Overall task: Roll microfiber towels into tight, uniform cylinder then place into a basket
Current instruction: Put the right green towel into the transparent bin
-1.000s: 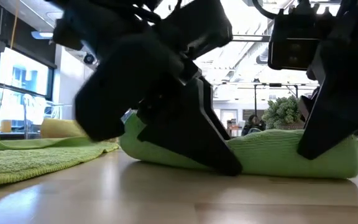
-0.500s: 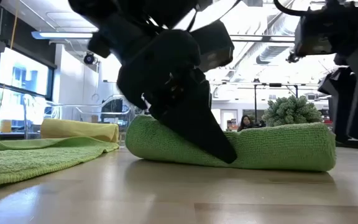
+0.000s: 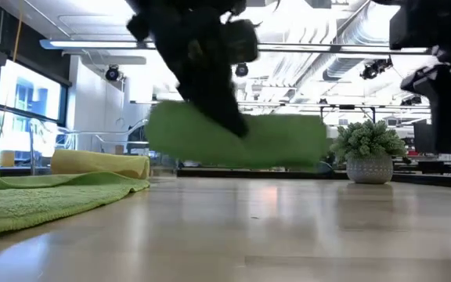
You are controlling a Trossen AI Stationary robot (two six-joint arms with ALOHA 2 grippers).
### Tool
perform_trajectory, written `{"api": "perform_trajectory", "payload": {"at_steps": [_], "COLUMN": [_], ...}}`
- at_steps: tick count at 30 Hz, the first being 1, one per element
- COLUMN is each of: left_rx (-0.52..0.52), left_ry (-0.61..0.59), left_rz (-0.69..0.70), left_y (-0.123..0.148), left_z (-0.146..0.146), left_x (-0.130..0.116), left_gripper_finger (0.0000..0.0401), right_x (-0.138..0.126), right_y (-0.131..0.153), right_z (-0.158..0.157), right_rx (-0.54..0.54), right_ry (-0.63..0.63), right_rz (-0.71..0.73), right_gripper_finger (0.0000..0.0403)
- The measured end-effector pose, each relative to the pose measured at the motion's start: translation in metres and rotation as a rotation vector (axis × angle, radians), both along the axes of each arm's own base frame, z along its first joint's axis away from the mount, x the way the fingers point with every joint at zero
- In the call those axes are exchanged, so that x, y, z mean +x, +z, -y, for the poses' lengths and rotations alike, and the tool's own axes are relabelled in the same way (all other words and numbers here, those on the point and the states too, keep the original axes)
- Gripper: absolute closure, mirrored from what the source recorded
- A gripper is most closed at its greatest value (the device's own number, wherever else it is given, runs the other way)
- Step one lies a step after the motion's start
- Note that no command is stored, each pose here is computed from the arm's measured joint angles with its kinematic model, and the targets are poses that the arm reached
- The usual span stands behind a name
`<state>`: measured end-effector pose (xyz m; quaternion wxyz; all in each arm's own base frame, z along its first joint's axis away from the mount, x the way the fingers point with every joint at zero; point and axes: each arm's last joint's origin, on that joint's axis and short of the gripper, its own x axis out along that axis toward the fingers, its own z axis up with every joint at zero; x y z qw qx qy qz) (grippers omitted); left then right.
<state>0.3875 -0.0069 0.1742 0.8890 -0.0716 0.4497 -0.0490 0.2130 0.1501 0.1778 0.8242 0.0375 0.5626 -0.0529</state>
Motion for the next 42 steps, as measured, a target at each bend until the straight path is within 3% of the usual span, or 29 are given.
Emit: {"api": "perform_trajectory", "payload": {"at_steps": [5,11,16,20,26,37,42], "left_rx": [0.088,0.401,0.589,0.591,0.59,0.605,0.565], "left_ry": [0.106,0.268,0.415,0.5,0.513,0.374,0.333], "left_rz": [-0.008,-0.057,-0.224,-0.276,-0.362,-0.257,-0.247], "left_y": [0.045,0.095,0.111,0.106,0.075,0.014,0.001], "left_z": [-0.032,-0.07,-0.102,-0.129,-0.142,-0.141,-0.142], "left_x": [-0.028,-0.074,-0.116,-0.145,-0.179,-0.189,-0.196], "left_gripper_finger": [0.0388,0.0388,0.0388,0.0388,0.0388,0.0383,0.0382], "right_x": [-0.012,-0.021,-0.031,-0.05,-0.065,-0.076,-0.083], "right_y": [0.018,0.034,0.03,0.005,-0.018,-0.034,-0.048], "right_z": [0.014,0.028,0.039,0.058,0.071,0.079,0.087], "right_rx": [-0.122,-0.271,-0.315,-0.25,-0.071,0.048,0.059], "right_ry": [-0.018,-0.092,-0.118,-0.209,-0.259,-0.128,-0.141], "right_rz": [0.045,0.139,0.129,0.171,0.357,0.715,0.76], "right_gripper_finger": [0.0245,0.0245,0.0248,0.0254,0.0255,0.0255,0.0255]}}
